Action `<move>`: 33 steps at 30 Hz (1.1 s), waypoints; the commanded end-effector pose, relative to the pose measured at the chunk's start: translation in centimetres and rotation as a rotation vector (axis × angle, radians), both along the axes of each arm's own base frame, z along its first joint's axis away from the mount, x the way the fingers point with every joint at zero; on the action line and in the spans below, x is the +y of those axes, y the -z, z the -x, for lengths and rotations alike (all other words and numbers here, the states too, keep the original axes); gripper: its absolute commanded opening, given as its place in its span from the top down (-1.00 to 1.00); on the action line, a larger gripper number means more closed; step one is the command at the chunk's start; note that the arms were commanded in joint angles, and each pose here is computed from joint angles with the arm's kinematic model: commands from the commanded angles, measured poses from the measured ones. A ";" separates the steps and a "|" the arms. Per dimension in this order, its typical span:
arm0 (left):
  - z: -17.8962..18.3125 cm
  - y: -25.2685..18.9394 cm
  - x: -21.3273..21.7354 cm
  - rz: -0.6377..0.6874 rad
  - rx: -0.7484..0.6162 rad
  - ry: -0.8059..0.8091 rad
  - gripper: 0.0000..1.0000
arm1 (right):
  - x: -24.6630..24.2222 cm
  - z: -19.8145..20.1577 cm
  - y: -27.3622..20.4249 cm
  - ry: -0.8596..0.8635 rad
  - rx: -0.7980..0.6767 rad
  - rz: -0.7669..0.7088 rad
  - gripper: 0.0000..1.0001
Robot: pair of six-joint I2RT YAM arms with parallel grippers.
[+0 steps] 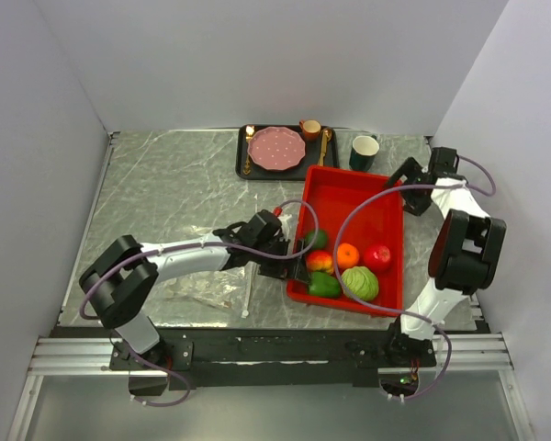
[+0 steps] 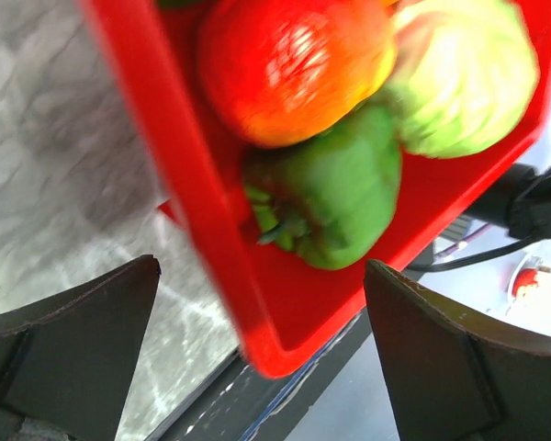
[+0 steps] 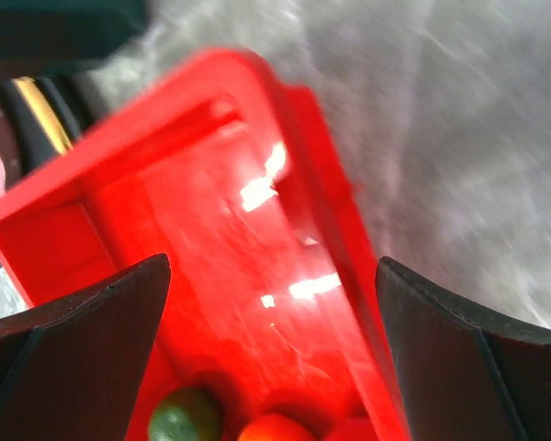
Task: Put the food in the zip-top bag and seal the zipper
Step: Adjust the bin at the center of the board.
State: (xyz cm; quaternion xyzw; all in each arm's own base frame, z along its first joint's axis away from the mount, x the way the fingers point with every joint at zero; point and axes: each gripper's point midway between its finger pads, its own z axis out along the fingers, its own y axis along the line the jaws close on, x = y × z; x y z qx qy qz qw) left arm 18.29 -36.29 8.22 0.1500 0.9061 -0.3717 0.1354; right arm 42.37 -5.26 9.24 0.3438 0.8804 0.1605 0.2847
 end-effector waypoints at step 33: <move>-5.4 -8.5 1.5 -0.102 -0.294 -0.205 -0.99 | 9.5 2.7 -11.9 -0.218 -0.270 0.245 -1.00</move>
